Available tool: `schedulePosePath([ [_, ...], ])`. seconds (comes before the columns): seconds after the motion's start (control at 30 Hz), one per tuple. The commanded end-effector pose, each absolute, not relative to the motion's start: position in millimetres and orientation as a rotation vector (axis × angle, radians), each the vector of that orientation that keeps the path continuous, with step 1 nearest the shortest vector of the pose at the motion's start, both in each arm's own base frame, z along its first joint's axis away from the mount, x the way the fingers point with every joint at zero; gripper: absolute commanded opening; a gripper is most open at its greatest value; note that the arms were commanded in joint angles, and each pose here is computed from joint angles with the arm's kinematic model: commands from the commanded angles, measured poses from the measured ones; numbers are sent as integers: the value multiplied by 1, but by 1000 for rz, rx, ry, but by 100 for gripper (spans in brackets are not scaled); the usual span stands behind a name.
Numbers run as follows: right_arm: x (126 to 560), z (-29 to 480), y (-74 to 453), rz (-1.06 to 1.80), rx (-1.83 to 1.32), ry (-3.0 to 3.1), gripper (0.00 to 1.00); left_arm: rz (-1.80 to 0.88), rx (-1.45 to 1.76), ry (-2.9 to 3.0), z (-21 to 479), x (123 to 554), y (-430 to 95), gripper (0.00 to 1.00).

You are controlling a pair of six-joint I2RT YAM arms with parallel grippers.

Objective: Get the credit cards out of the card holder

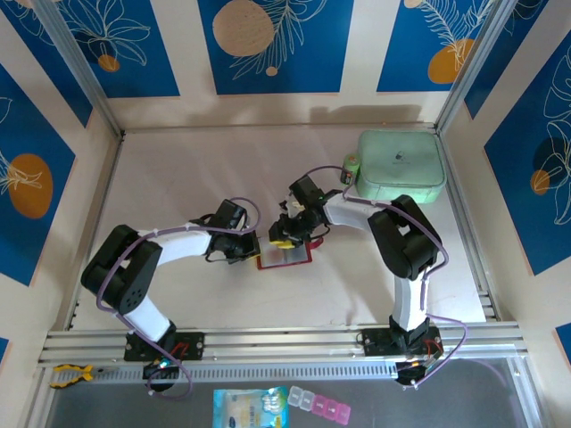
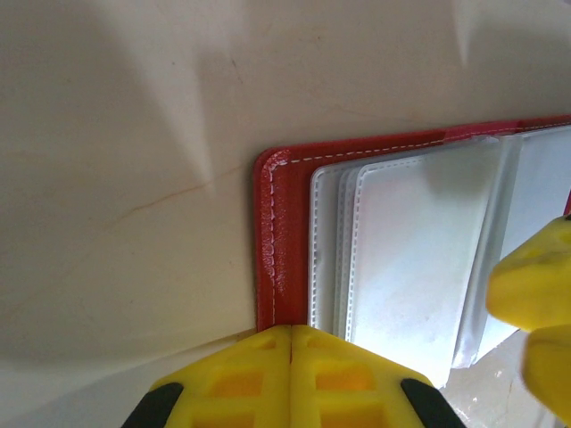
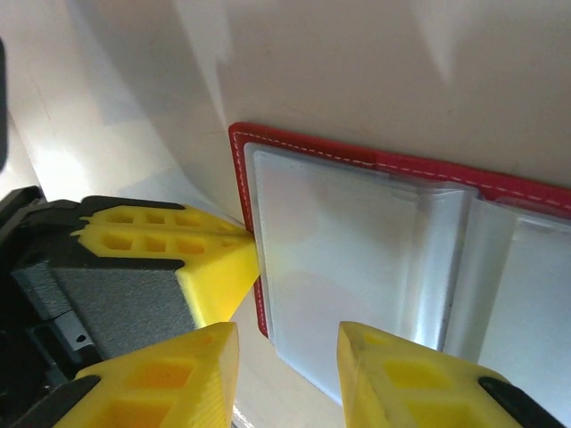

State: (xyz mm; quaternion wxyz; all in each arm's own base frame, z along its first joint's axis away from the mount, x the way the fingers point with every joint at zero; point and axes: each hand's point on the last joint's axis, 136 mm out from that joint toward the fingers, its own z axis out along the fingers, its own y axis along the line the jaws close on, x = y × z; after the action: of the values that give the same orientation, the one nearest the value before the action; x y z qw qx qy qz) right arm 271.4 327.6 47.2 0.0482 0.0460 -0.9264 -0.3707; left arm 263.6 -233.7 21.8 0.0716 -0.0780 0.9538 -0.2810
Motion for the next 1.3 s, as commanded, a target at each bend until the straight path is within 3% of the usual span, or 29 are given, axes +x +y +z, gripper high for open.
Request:
schedulePosePath([
  [0.0, 266, 43, 333, -1128, 138, -2786, 35, -776, -252, 2900, 14, 264, -223, 0],
  [0.57, 269, 34, 310, -981, 131, -2864, 35, -763, -259, 2915, 11, 265, -218, 0],
  [1.27, 261, 35, 309, -1147, 236, -2723, 29, -828, -236, 2833, 42, 282, -227, 1],
])
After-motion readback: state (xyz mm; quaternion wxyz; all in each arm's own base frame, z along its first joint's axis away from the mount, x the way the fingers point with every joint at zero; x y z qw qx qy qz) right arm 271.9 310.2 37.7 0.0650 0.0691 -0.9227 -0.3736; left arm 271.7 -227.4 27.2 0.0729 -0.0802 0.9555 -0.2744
